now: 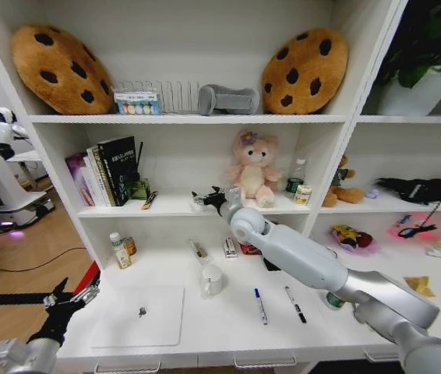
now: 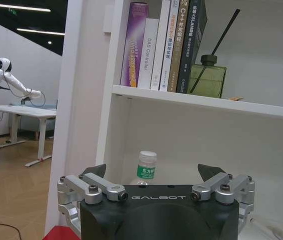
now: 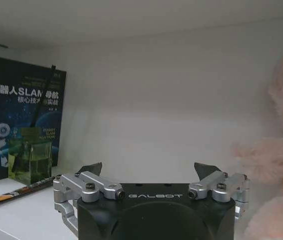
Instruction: Organize the objects on the table.
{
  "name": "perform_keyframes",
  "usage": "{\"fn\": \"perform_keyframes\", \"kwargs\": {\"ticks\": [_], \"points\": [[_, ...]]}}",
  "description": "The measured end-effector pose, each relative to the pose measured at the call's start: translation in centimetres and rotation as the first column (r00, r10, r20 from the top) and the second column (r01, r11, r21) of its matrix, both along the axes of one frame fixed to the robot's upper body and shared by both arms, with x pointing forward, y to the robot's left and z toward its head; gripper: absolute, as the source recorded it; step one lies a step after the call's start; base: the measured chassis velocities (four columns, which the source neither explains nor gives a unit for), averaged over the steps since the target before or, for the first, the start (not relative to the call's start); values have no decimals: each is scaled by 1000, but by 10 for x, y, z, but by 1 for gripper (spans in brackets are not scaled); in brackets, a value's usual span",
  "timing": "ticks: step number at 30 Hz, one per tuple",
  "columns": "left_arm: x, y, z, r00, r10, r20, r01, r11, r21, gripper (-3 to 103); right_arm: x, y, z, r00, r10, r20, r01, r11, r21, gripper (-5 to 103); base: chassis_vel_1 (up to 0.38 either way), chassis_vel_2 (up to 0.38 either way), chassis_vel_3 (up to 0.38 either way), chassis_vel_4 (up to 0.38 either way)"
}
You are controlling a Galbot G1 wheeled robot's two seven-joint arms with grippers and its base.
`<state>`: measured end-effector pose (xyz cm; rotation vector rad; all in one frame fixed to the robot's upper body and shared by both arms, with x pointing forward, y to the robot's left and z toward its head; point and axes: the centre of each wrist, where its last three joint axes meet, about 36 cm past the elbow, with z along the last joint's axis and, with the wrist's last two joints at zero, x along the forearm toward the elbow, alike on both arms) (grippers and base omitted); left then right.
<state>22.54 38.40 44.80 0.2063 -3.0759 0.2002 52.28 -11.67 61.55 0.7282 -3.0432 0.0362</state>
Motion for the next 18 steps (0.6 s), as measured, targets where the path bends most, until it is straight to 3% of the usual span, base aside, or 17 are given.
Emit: {"fn": "perform_keyframes", "kwargs": {"ticks": [9, 18], "points": [[0, 0, 0, 1000, 0, 0, 0, 1000, 0, 100, -73, -63, -23, 998, -56, 37, 54, 998, 44, 100, 0, 0, 0, 0], [0, 0, 0, 1000, 0, 0, 0, 1000, 0, 100, -149, -129, -33, 979, -162, 121, 160, 987, 27, 100, 0, 0, 0, 0]]}}
